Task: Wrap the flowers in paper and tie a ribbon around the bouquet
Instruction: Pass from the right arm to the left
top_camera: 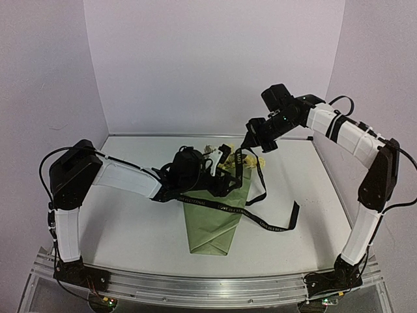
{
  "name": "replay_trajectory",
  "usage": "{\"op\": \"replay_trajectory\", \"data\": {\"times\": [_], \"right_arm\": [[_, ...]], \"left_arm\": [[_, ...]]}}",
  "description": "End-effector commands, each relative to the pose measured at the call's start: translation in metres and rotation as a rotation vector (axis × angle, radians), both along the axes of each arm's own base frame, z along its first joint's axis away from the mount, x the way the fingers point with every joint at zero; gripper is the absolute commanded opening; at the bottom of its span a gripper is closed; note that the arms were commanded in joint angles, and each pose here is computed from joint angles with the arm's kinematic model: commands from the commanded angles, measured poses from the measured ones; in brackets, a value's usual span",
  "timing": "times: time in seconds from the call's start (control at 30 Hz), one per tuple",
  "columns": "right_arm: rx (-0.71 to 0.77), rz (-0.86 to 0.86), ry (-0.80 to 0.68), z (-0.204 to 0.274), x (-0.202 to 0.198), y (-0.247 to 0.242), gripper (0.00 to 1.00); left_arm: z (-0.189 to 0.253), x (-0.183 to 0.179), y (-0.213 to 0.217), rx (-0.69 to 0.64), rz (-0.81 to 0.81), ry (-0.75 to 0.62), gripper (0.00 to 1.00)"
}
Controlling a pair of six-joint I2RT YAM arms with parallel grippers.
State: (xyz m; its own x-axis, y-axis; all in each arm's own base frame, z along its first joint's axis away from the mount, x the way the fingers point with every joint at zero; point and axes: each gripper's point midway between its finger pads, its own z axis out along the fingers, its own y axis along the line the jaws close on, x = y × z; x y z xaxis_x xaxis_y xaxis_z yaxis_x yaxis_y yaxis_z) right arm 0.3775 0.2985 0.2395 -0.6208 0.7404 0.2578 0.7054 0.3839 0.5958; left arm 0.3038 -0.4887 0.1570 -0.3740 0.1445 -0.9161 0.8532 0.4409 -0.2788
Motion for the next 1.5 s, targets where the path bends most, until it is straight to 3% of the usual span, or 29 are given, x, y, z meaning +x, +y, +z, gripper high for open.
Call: {"op": "replay_trajectory", "data": {"times": [0.0, 0.13, 0.33, 0.87, 0.93, 1.07, 1.13, 1.33, 1.37, 1.47], "right_arm": [[0.037, -0.015, -0.065, 0.025, 0.005, 0.003, 0.00], [0.045, -0.013, -0.066, 0.025, 0.004, 0.004, 0.00], [0.050, -0.014, -0.077, 0.028, 0.003, 0.003, 0.00], [0.064, -0.014, -0.086, 0.029, 0.000, 0.002, 0.00], [0.064, -0.014, -0.087, 0.028, 0.000, 0.002, 0.00], [0.059, -0.004, -0.095, 0.026, -0.001, 0.001, 0.00], [0.053, 0.006, -0.106, 0.026, 0.000, 0.000, 0.00], [0.043, 0.012, -0.133, 0.023, 0.001, -0.004, 0.00], [0.050, 0.015, -0.136, 0.025, 0.001, -0.003, 0.00], [0.061, 0.018, -0.143, 0.029, 0.002, -0.001, 0.00]], "left_arm": [[0.037, 0.008, -0.005, -0.111, 0.007, -0.209, 0.61], [0.037, 0.001, -0.010, -0.117, -0.064, -0.291, 0.57], [0.017, -0.011, -0.024, -0.090, -0.184, -0.286, 0.50], [0.006, 0.034, -0.020, -0.151, -0.005, -0.281, 0.39], [0.005, 0.033, -0.021, -0.147, -0.034, -0.279, 0.32], [0.007, 0.026, -0.024, -0.125, -0.080, -0.278, 0.04], [0.014, 0.021, -0.019, -0.121, -0.091, -0.277, 0.00], [0.021, 0.006, -0.005, -0.078, -0.117, -0.273, 0.01], [0.017, 0.006, -0.003, -0.059, -0.115, -0.284, 0.05], [0.010, 0.015, 0.003, -0.048, -0.060, -0.306, 0.31]]}}
